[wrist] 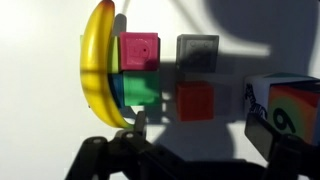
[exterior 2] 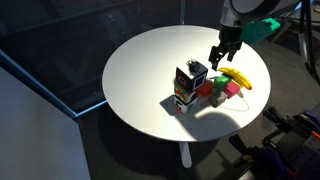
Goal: Put the orange block on the table
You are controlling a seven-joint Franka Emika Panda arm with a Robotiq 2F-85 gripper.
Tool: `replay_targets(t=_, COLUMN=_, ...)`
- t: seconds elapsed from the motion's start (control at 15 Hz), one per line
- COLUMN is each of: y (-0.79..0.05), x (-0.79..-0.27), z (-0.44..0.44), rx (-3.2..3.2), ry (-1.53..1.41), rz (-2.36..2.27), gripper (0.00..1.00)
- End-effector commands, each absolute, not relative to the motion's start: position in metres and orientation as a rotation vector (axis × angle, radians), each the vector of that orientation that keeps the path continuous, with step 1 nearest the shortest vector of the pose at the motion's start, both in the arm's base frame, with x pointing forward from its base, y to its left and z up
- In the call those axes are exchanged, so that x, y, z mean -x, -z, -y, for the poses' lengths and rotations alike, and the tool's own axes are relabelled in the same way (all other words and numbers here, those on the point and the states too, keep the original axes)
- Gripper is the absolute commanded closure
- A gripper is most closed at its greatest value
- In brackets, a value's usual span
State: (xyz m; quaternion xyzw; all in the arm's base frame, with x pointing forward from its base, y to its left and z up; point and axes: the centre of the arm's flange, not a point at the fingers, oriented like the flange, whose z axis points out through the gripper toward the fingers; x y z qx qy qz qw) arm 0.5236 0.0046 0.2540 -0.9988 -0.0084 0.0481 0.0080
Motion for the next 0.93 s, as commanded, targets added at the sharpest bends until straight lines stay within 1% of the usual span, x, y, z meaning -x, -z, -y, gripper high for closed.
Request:
replay_targets(t=0.0, y=-0.28, x=-0.502, z=-0.006, rx=3.129, ry=-0.185, rz=0.01, gripper=0.0)
replay_targets(t=0.53, y=-0.313, x=-0.477, z=-0.017, rx=3.139, ry=-0.207, rz=0.015, gripper=0.0)
replay_targets(t=0.87, y=-0.334, x=-0.463, z=-0.034, rx=3.138, ry=-0.16, rz=0.024, gripper=0.0)
